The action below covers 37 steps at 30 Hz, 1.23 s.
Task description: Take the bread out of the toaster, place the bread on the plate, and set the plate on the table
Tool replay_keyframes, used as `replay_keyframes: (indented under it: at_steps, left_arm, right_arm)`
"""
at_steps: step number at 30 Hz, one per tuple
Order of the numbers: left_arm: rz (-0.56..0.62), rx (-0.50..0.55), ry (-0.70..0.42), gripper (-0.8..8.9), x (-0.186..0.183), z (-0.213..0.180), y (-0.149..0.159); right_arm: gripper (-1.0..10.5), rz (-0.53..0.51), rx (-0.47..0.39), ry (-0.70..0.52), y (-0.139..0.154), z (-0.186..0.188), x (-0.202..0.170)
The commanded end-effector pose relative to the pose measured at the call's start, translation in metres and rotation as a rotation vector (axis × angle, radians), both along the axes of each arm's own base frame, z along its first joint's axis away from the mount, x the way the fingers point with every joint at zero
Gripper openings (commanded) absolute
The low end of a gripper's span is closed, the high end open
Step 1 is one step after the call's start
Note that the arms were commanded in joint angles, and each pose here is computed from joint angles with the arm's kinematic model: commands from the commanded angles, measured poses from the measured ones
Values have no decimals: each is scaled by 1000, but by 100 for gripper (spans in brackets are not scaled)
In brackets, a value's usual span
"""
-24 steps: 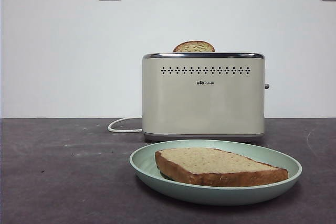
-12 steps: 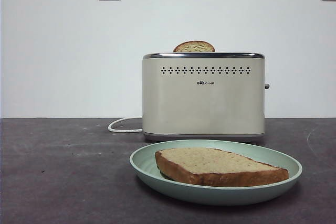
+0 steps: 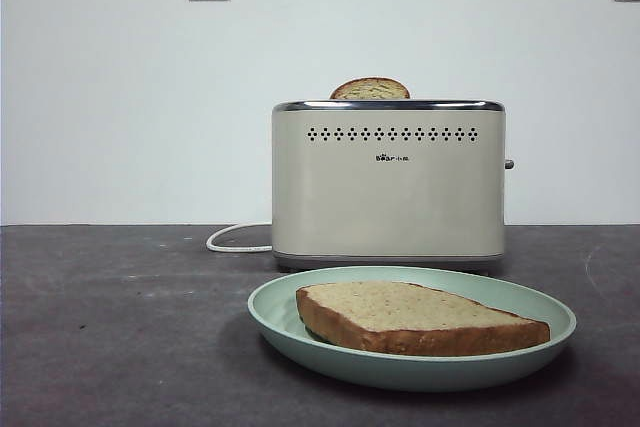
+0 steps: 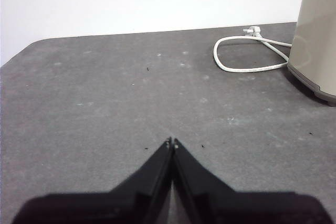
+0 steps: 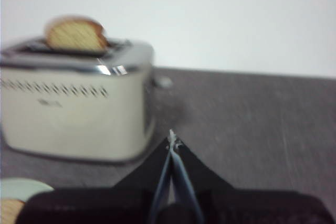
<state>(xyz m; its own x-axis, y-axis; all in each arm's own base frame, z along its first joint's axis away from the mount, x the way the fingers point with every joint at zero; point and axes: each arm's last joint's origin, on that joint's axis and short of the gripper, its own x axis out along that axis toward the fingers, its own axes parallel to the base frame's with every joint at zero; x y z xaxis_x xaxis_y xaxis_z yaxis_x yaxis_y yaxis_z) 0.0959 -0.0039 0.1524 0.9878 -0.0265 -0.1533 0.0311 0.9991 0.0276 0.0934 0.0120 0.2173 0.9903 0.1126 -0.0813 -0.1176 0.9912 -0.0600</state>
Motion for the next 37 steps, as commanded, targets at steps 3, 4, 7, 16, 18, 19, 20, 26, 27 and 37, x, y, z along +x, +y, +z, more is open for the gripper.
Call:
replay_keyframes:
  at_steps: [3,4,7,16,18,19,20,26,27,37]
  left_arm:
    - [7,-5,4,-4,0,-3,0]
    - [7,-5,4,-4,0,-3,0]
    - [7,-5,4,-4,0,-3,0]
    - [8,-5,4,-4,0,-3,0]
    - [8,-5,4,-4,0,-3,0]
    - [8,-5,4,-4,0,-3,0]
    - [8,-5,4,-4,0,-3,0]
    - [8,-5,4,-4,0,-3,0]
    - [8,-5,4,-4,0,-3,0]
    - [8,-5,4,-4,0,-3,0]
  right_arm:
    - [3,-15,12,28,0,-35,1]
    - [3,-15,12,33,0,-40,1]
    - [3,-16,19,44,0,-54,1]
    - [3,-18,19,89,0,-69,2]
    - [3,-17,19,89,0,-69,2]
    - [3,-18,20,89,0,-69,2]
    - [3,-17,19,89,0,-69,2]
    - [3,-18,19,89,0,-68,2]
    - [3,-18,19,89,0,-68,2]
    - [3,-18,19,89,0,-68,2]
